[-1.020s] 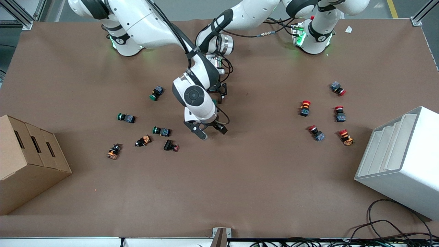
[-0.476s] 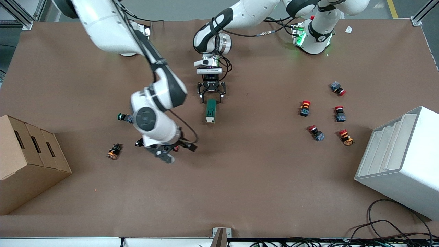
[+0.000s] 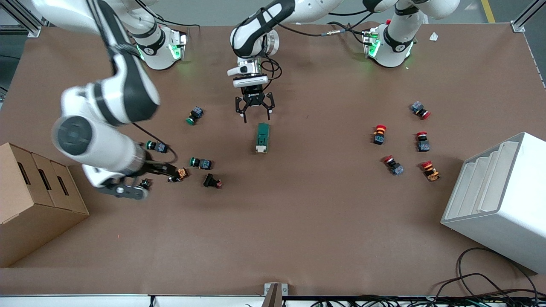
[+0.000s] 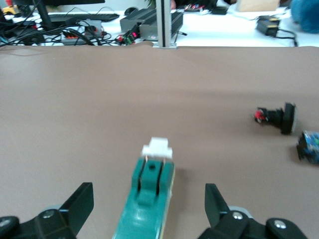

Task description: Close load switch with both arms

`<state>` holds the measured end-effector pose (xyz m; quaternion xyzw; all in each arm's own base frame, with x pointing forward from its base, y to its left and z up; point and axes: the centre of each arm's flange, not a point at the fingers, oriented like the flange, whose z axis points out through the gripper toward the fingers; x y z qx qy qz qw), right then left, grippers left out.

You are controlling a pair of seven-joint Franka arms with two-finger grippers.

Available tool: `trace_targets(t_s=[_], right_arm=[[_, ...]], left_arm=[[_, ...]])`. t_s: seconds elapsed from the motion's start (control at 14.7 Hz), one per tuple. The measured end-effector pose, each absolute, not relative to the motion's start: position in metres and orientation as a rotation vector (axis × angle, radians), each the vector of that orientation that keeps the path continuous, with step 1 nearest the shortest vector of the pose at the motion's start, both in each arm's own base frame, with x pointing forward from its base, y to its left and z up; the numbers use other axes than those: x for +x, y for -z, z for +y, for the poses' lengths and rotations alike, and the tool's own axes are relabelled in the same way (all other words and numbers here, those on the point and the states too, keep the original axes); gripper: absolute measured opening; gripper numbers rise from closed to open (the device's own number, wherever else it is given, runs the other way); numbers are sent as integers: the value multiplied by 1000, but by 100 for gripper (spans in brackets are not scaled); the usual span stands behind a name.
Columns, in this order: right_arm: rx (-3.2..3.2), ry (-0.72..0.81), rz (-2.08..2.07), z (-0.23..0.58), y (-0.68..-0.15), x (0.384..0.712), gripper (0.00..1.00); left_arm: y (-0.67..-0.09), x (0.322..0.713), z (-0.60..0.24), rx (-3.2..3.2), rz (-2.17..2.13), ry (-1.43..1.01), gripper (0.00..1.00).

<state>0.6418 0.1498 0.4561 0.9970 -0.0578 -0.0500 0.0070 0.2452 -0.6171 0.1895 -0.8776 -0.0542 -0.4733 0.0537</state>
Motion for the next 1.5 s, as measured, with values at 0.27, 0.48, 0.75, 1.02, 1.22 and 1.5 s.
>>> trace_targets(t_s=[0.27, 0.48, 0.75, 1.02, 1.22, 1.5], right_arm=[[3113, 176, -6, 85, -515, 622, 100], [3111, 156, 56, 50, -545, 611, 100], [3115, 127, 27, 19, -580, 607, 100], [3115, 66, 11, 13, -606, 606, 100], [3116, 25, -2, 8, -619, 607, 100], [3115, 45, -16, 3, -622, 604, 100]], left_arm=[[-277, 314, -608, -2677, -192, 1195, 99], [-356, 380, -580, -2717, -162, 990, 100], [-459, 472, -509, -2817, -153, 769, 100], [-524, 536, -414, -2901, -138, 612, 100], [-562, 567, -341, -2966, -136, 526, 100], [-593, 589, -251, -3014, -84, 406, 100]])
